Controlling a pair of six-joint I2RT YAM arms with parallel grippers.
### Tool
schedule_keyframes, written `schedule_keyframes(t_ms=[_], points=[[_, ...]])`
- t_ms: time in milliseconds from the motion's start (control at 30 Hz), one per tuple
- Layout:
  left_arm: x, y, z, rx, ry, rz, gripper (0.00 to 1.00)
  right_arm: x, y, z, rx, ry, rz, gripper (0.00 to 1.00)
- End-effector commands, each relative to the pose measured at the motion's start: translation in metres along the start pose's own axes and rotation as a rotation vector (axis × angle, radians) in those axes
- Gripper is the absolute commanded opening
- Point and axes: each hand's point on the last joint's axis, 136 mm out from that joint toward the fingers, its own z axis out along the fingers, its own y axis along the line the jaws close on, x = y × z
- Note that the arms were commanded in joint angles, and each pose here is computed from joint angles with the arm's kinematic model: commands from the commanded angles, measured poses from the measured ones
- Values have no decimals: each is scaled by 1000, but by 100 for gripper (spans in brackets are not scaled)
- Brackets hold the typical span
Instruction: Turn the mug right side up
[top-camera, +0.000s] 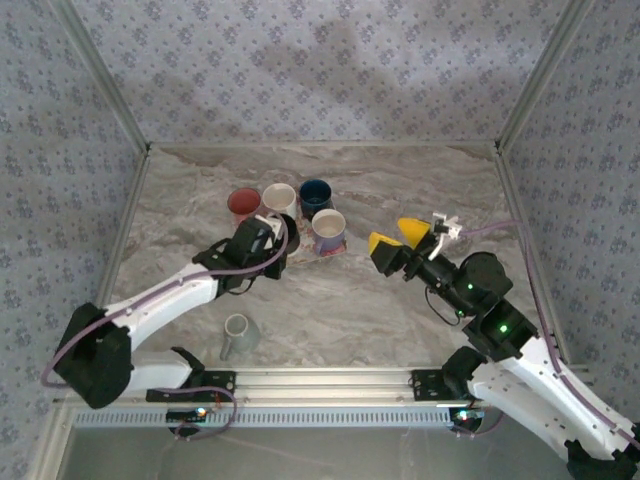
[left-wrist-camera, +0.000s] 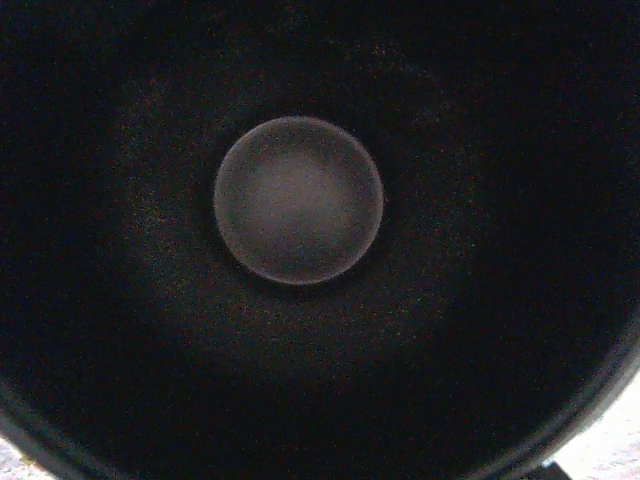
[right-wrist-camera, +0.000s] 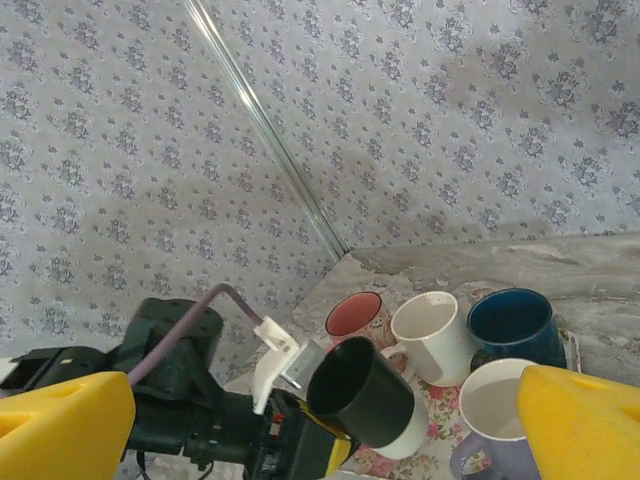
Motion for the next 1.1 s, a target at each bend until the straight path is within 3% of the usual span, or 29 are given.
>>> schedule_keyframes(t_ms=[0,500,767,1067], points=[[-45,-11,-5,11,-112,26,0,0,2,-5,-14,-12,-32,100],[-47,-9,44,-49,-33,101,0,11,-1,-21,-13,9,-57,99],[-42,-4,53,-69,-10,95,0,11,-1,-23,-10,28,-77,100],[-42,-7,51,-50,1,83,30,17,-5,-20,9,60,-101,100]])
